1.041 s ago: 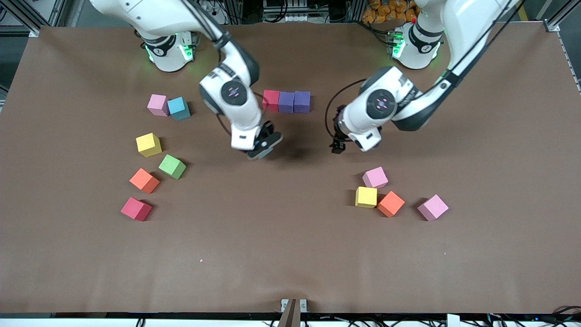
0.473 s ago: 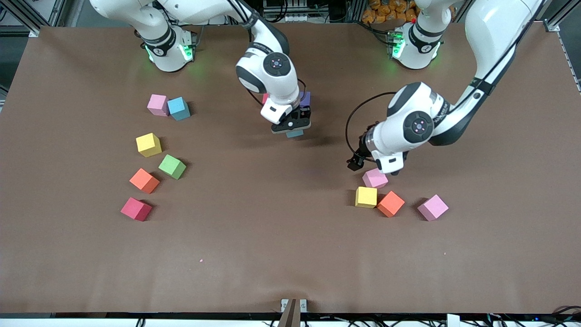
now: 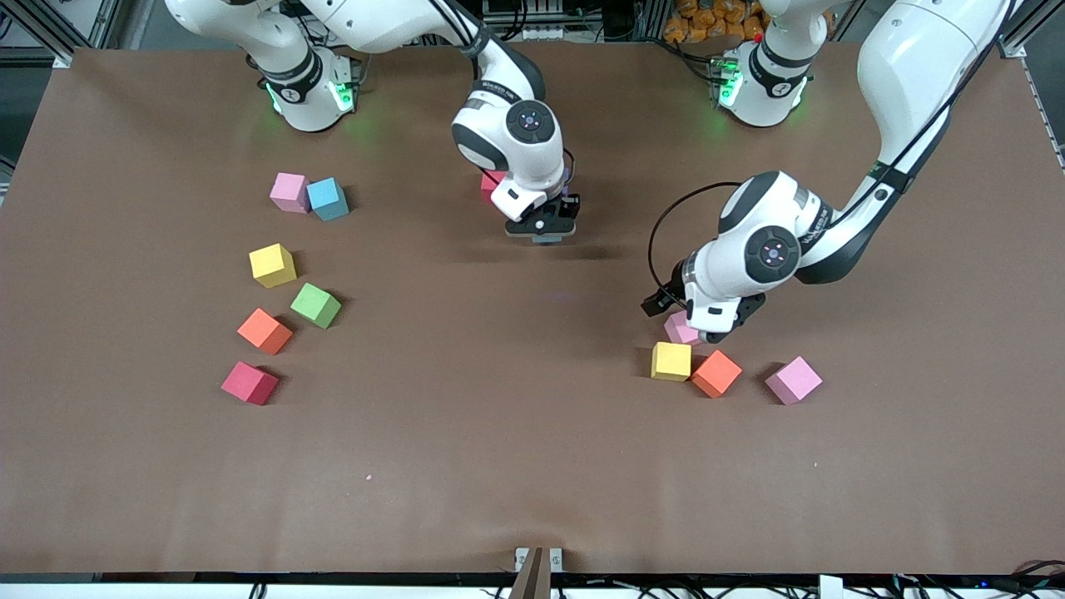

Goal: Form number 2 with 11 blocks

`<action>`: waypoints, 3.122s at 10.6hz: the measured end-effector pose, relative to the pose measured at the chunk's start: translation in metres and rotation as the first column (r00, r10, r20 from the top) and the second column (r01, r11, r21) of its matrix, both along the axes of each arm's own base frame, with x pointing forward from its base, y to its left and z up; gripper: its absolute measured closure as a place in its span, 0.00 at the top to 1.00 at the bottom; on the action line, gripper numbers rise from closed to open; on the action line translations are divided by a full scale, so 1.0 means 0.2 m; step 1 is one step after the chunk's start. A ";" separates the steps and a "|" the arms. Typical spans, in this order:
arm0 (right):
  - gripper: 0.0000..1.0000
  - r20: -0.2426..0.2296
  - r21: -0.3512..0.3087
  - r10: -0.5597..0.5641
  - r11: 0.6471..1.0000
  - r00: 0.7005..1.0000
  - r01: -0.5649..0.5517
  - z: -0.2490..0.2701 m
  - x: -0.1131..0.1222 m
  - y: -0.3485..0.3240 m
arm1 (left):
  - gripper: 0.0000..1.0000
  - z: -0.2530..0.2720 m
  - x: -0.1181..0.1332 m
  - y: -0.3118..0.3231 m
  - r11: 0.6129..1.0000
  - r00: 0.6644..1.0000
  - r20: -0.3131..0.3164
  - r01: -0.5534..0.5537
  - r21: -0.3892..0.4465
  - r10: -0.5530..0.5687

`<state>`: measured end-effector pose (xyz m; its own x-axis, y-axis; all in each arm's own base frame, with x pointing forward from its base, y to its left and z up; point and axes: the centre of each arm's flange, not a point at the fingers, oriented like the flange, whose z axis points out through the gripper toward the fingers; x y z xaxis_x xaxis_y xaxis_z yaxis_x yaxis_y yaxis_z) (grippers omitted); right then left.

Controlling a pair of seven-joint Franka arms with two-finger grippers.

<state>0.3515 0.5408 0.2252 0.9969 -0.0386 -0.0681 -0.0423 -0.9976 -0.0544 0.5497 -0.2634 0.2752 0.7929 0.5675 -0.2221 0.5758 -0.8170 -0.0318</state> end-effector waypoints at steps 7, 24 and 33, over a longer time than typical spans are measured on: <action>0.58 -0.024 -0.029 -0.007 1.000 1.000 0.006 -0.11 -0.11 0.05 | 1.00 -0.16 0.11 0.05 0.989 0.989 0.033 0.140 0.055 -0.142; 0.99 -0.026 -0.032 -0.013 0.999 1.000 0.012 -0.14 -0.09 0.06 | 0.88 -0.32 0.19 0.14 0.959 0.961 0.027 0.274 0.074 -0.276; 1.00 0.075 -0.066 0.053 0.997 0.996 -0.048 0.47 0.23 -0.13 | 0.54 -0.24 0.16 -0.10 0.943 0.942 0.065 0.326 0.070 -0.330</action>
